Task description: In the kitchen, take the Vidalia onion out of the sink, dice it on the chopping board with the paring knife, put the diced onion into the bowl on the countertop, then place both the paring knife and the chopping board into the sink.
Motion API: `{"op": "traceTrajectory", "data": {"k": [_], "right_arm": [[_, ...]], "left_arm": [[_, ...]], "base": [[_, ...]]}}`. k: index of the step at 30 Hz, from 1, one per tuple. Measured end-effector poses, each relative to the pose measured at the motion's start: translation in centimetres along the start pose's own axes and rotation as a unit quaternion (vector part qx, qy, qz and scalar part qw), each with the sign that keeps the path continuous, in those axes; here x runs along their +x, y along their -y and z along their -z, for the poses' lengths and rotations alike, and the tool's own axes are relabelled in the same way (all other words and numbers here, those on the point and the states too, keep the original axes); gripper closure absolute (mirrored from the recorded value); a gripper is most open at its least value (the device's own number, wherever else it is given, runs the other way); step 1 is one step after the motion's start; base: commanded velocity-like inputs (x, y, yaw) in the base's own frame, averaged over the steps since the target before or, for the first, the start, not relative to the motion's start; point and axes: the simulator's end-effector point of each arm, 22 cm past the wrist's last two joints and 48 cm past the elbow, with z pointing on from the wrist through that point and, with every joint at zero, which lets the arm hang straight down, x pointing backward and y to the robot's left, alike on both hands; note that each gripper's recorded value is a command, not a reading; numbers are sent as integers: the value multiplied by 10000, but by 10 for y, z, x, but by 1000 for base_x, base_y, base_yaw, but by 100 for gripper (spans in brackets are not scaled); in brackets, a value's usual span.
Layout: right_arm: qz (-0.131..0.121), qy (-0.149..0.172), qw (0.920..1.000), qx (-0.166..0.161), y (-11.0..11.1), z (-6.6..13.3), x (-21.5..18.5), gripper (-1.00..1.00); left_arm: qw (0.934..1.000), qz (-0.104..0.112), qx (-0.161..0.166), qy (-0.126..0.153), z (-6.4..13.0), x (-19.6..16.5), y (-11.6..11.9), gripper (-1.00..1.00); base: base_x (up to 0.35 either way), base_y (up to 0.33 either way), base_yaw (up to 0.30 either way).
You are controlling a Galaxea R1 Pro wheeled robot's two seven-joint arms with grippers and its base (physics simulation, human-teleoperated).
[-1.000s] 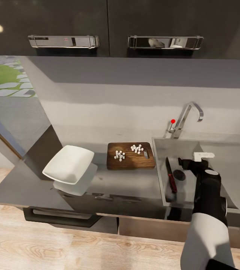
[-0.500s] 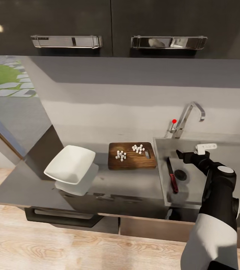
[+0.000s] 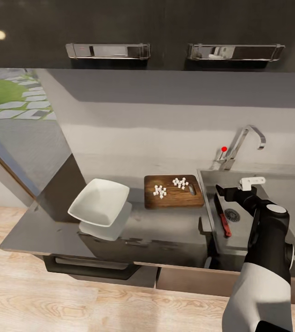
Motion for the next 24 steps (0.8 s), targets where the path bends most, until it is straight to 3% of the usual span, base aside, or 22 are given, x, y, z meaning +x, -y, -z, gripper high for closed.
{"op": "traceTrajectory", "data": {"k": [5,24], "right_arm": [[-25,-67,10000,-49,-3,-3,6,-100],[-93,-246,9995,-170,-12,-10,23,-100]], "left_arm": [[10000,-1,-4,0,0,0,0,-100],[10000,-3,-1,0,0,0,0,-100]], "base": [[0,201,0],[61,63,0]]}}
